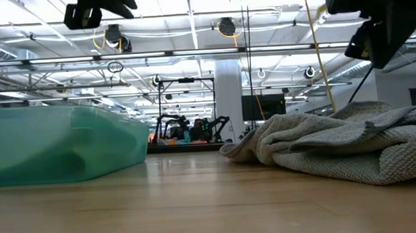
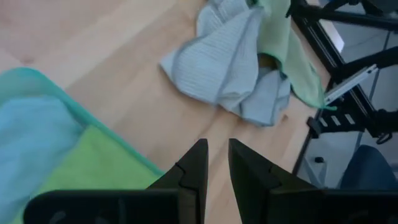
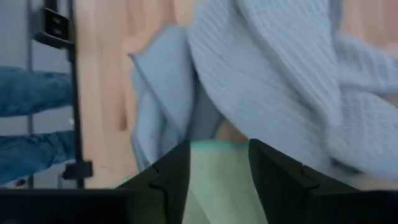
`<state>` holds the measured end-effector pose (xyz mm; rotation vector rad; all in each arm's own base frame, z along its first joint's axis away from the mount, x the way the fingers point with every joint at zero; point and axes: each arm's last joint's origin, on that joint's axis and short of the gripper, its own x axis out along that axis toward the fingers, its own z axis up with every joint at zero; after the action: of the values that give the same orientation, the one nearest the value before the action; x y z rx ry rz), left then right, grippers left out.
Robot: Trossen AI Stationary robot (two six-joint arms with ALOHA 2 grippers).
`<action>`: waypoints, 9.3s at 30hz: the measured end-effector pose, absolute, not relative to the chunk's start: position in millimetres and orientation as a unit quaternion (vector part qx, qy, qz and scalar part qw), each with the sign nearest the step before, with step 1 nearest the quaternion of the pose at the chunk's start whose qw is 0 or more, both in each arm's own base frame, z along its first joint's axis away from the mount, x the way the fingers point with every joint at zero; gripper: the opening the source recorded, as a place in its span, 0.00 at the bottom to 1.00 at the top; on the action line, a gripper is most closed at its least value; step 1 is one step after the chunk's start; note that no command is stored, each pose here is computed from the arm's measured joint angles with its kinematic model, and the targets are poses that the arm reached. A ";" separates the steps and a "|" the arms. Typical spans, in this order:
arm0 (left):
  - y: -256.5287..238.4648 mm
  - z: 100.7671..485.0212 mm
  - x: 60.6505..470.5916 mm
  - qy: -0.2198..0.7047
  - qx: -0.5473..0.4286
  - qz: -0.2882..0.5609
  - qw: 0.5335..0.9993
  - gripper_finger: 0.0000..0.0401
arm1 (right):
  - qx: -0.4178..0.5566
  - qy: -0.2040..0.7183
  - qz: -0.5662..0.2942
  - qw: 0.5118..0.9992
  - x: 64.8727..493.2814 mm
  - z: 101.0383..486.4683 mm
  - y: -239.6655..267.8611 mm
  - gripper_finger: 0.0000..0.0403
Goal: Fold microfiber towels
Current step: Fold the top gray microfiber cloth
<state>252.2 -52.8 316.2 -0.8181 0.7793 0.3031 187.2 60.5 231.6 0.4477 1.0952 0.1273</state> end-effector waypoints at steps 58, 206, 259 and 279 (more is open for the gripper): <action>-111.9 344.9 312.6 0.180 -0.120 0.073 0.974 0.50 | 0.375 0.225 0.005 0.899 240.0 317.2 52.4 0.00; -11.3 309.2 331.0 0.343 -0.180 0.080 0.918 0.02 | 0.012 0.510 -0.029 0.860 179.1 141.2 38.4 0.03; -8.0 357.0 299.3 0.254 -0.124 0.068 0.957 0.01 | 0.333 0.419 -0.135 0.834 197.2 425.8 83.8 0.00; -3.7 317.8 307.1 0.279 -0.209 0.111 0.931 0.16 | 0.164 0.399 -0.183 0.883 220.6 410.1 33.4 0.00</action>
<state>307.1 -3.7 317.8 -0.4284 0.5705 0.2279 220.6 33.4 410.1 0.3416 0.8309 -0.3800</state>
